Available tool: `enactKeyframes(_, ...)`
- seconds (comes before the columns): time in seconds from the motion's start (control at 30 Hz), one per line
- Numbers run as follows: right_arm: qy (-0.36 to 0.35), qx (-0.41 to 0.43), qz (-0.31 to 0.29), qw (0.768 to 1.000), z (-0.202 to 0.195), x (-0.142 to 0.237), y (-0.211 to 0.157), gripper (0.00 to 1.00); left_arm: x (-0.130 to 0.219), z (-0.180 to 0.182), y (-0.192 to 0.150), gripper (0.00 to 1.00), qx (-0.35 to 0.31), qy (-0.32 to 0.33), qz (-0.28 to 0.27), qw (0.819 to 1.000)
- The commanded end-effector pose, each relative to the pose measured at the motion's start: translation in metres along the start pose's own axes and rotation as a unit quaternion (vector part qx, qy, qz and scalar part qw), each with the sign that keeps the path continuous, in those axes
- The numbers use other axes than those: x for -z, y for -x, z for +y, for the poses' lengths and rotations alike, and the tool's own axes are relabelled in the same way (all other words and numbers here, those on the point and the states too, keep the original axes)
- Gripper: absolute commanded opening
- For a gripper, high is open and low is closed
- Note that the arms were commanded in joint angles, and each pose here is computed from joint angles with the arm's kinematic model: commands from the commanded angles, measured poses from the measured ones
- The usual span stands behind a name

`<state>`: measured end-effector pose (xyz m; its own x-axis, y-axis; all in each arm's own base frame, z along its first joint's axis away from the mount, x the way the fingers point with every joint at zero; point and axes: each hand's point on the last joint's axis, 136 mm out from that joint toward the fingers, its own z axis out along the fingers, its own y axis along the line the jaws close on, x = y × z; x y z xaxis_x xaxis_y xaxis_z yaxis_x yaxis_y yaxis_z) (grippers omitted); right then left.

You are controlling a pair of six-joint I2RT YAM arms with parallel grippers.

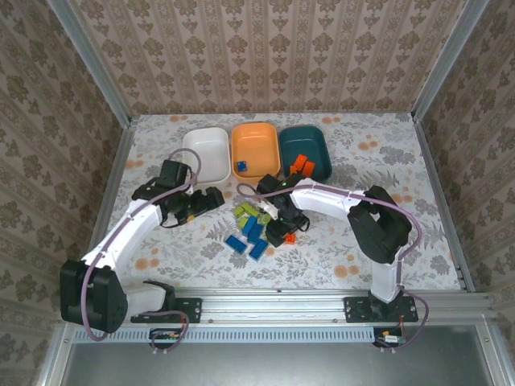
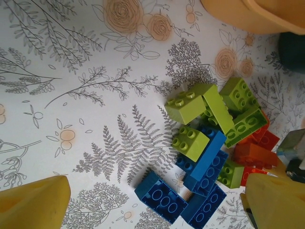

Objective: Sort the legos into containers by color

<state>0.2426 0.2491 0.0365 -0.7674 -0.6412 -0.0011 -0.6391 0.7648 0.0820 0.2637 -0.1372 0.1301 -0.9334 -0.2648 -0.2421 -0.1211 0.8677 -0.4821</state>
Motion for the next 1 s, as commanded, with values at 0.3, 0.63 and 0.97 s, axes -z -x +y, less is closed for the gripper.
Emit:
enactKeyframes(0.3,-0.060,0.009,0.026,0.998,-0.016,-0.024,-0.017,0.50,-0.001,0.011,-0.014,0.96,0.028,-0.007,0.009,1.000)
enactKeyframes(0.63,-0.007,0.000,-0.035,0.999,0.004,0.037,-0.029,0.27,-0.010,0.009,-0.005,0.95,0.035,-0.004,0.008,0.999)
enactKeyframes(0.97,0.169,-0.210,-0.217,0.938,-0.048,0.160,0.026,0.28,-0.020,-0.013,0.003,0.95,-0.014,0.008,0.023,1.000)
